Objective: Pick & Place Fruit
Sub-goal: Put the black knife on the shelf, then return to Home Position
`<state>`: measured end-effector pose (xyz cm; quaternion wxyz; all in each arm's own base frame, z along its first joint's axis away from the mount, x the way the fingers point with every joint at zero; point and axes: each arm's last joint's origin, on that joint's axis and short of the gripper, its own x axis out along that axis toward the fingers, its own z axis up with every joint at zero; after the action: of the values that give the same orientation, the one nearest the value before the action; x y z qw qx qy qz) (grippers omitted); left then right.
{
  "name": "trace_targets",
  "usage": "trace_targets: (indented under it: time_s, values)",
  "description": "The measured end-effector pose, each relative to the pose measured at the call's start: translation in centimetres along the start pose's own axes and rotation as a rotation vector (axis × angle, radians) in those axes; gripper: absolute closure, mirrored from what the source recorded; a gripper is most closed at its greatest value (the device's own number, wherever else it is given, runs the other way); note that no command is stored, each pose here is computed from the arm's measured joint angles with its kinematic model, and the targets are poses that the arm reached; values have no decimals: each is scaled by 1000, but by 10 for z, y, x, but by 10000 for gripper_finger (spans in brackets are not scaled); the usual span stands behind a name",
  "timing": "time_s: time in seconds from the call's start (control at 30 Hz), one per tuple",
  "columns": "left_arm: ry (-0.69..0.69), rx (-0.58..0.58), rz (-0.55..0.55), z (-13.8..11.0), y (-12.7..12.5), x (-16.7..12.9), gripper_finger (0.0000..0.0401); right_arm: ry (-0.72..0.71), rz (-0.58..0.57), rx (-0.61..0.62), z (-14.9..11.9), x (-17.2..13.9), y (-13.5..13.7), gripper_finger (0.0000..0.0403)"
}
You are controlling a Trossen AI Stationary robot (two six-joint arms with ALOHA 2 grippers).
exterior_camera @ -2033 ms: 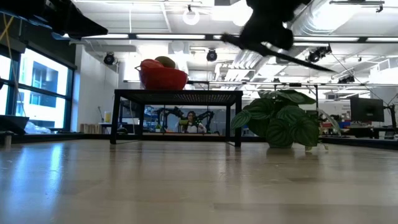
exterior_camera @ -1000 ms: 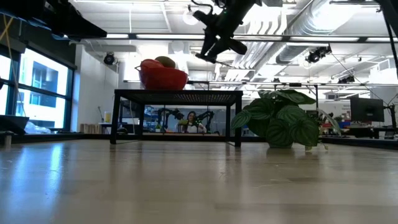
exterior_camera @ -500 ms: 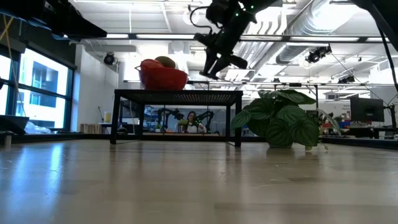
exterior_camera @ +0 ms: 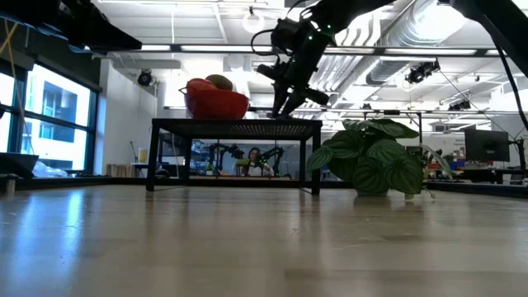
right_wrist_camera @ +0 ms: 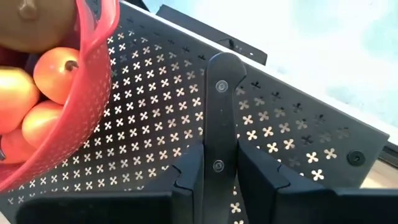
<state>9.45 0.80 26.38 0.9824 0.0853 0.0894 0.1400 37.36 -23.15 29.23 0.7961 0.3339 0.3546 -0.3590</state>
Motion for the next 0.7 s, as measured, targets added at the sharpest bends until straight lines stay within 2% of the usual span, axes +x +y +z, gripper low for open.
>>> trace_targets:
  time_s: [0.17, 0.4, 0.7]
  values:
    - [0, 0, 0, 0, 0, 0, 401, 4, -2, 14, 2, 0, -4, 320]
    - [0, 0, 0, 0, 0, 0, 401, 9, -14, 5, 3, 8, -8, 325]
    - [0, 0, 0, 0, 0, 0, 401, -39, 41, -13, 8, 7, -5, 257]
